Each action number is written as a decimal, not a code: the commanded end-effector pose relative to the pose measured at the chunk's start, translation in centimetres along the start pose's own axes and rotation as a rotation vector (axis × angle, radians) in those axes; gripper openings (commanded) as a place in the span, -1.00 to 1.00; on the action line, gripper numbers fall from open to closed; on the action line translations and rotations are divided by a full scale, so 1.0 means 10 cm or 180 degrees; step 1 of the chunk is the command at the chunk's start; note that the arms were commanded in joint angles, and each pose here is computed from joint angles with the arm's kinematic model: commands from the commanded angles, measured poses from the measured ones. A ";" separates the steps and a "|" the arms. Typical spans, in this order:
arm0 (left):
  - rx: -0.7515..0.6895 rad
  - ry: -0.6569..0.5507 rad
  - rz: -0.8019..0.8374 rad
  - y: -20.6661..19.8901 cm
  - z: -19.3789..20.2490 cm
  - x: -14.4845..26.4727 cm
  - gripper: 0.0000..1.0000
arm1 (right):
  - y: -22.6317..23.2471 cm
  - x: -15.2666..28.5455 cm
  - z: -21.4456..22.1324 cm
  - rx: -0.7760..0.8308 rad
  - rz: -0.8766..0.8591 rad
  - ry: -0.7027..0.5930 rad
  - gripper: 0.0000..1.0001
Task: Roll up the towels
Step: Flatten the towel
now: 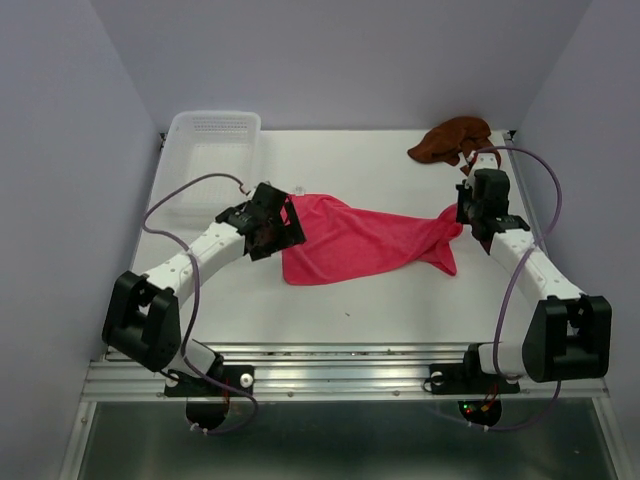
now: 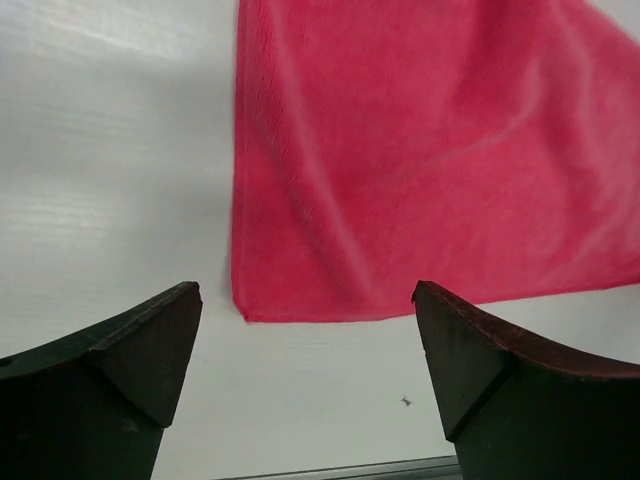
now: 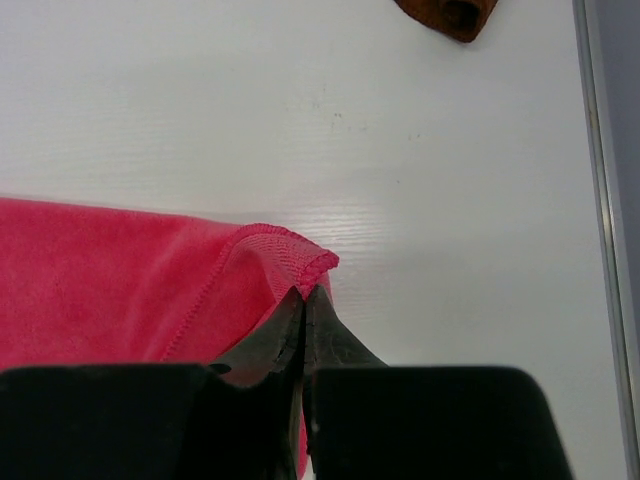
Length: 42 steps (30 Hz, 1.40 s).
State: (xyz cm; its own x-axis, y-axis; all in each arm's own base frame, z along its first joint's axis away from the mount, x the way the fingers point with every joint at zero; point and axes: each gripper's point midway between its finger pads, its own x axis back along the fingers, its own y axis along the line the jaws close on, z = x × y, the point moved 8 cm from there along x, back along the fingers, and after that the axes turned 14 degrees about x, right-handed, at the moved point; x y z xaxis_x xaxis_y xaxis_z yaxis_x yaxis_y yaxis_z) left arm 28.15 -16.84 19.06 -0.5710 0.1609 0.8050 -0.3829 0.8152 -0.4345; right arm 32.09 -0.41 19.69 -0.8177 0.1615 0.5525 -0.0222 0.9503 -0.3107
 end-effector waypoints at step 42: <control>0.0471 -0.1212 0.0976 -0.22 -0.40 1.15 -1.00 | -0.32 1.07 -0.68 -0.0219 0.0091 -0.1286 -0.95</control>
State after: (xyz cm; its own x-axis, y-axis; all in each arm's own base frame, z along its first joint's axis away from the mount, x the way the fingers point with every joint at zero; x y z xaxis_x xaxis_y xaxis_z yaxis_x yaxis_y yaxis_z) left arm 25.75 -16.12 25.67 -0.8023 0.1880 0.5665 -0.3118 0.6773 -0.6664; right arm 28.74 0.40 26.29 -0.9343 0.0602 0.3514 -0.0333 0.9666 -0.2542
